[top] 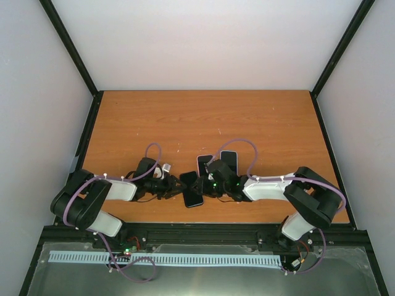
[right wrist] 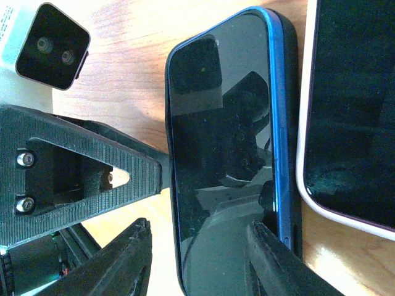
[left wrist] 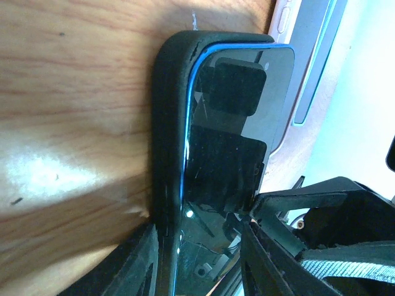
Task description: Put the phone into the phone case
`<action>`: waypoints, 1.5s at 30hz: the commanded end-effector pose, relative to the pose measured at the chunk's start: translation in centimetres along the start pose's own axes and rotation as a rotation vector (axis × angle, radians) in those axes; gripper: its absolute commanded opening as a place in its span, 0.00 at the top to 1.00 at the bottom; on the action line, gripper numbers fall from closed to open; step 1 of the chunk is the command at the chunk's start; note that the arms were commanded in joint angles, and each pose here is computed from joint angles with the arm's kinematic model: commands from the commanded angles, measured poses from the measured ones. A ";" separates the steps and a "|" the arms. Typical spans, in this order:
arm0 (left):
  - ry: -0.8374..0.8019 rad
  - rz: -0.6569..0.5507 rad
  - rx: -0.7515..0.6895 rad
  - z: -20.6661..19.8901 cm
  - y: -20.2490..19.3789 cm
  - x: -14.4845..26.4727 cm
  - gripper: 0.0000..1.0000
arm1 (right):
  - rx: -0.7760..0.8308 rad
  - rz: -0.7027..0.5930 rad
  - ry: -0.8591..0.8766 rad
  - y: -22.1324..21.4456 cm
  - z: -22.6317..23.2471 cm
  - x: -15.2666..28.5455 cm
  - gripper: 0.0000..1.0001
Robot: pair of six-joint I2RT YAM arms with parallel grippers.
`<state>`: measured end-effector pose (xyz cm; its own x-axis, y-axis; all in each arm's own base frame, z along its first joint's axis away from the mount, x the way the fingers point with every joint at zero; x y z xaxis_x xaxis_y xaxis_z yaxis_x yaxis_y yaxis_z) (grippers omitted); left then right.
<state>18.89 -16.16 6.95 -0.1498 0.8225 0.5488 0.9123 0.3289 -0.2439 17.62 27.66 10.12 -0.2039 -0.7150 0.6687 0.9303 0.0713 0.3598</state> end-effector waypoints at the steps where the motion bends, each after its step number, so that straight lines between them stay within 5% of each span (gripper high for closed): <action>1: 0.026 -0.008 0.013 0.6 0.0 -0.4 0.62 | 0.020 -0.009 -0.094 -0.3 -0.9 0.3 0.59; 15: 0.051 -0.052 -0.012 0.1 0.4 -0.1 0.63 | 0.029 0.024 -0.120 -1.0 -1.8 -0.1 0.59; 32: -0.002 -0.022 0.007 0.3 -0.2 -0.1 0.68 | 0.007 -0.063 0.369 0.8 3.3 0.2 0.57; 45: -0.033 -0.021 0.014 0.0 -0.6 0.4 0.67 | -0.062 -0.132 0.520 1.5 4.2 0.6 0.55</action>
<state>19.73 -15.17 6.99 -0.2854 0.7707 0.5698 0.8822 0.4436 -0.1582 16.56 27.92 8.83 -0.1239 -0.8686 0.4797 0.9733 -0.0123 0.2292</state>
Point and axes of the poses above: each gripper's point midway between its finger pads, its own x axis back along the fingers, its own z axis along the line the jaws close on, y = z × x, the point moved 8 cm from there along x, back along the fingers, and after that the axes turned 11 degrees about x, right-handed, at the moved point
